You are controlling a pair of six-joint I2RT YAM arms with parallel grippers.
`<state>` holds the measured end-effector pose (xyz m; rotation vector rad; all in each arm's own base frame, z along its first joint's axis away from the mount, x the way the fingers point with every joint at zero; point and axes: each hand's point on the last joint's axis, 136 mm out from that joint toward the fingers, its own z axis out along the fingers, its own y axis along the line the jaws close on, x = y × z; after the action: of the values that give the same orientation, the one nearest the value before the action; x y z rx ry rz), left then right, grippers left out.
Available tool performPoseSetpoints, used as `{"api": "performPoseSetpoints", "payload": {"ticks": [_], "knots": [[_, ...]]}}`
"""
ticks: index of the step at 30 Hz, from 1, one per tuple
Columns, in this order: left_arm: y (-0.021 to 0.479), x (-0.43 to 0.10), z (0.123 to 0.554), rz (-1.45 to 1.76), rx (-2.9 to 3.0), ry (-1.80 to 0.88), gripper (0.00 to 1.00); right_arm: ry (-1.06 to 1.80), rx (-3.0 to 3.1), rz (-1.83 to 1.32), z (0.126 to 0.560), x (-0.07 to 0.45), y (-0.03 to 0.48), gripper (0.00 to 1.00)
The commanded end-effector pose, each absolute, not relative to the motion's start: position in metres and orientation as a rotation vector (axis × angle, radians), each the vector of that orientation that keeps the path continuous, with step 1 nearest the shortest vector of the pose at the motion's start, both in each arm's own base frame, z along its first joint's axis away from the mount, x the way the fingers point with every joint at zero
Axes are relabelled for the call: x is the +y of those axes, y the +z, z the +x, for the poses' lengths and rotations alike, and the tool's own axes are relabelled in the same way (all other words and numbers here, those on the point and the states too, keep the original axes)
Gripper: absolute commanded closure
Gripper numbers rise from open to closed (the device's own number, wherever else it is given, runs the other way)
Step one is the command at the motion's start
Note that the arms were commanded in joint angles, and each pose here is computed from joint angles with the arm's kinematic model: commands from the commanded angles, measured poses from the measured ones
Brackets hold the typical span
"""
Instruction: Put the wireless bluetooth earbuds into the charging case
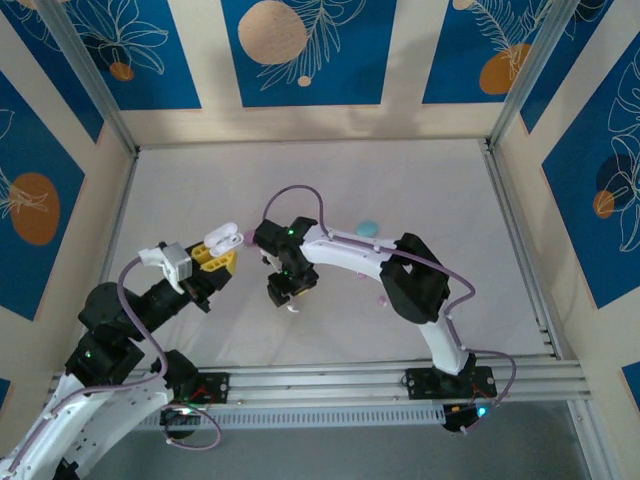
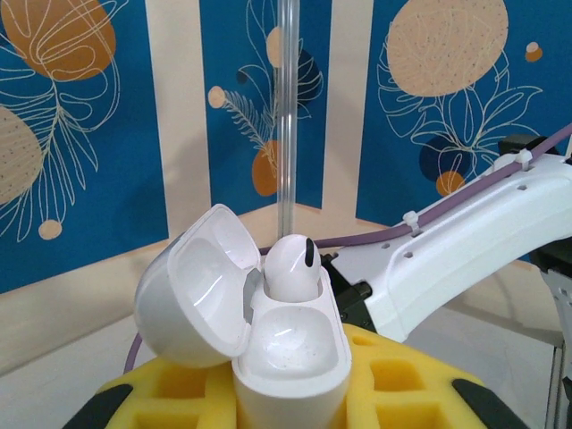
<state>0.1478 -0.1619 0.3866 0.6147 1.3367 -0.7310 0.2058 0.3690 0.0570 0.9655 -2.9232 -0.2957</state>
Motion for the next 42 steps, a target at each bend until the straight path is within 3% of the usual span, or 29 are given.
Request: {"api": "performPoseSetpoints", "payload": {"ticks": [1, 42], "knots": [[0.405, -0.153, 0.141, 0.603, 1.289, -0.707, 0.83, -0.219, -2.888, 0.993, 0.203, 0.363, 0.052, 0.46], [0.402, -0.161, 0.146, 0.615, 1.298, -0.725, 0.83, -0.111, -2.802, 0.978, 0.191, 0.366, 0.017, 0.58]]}}
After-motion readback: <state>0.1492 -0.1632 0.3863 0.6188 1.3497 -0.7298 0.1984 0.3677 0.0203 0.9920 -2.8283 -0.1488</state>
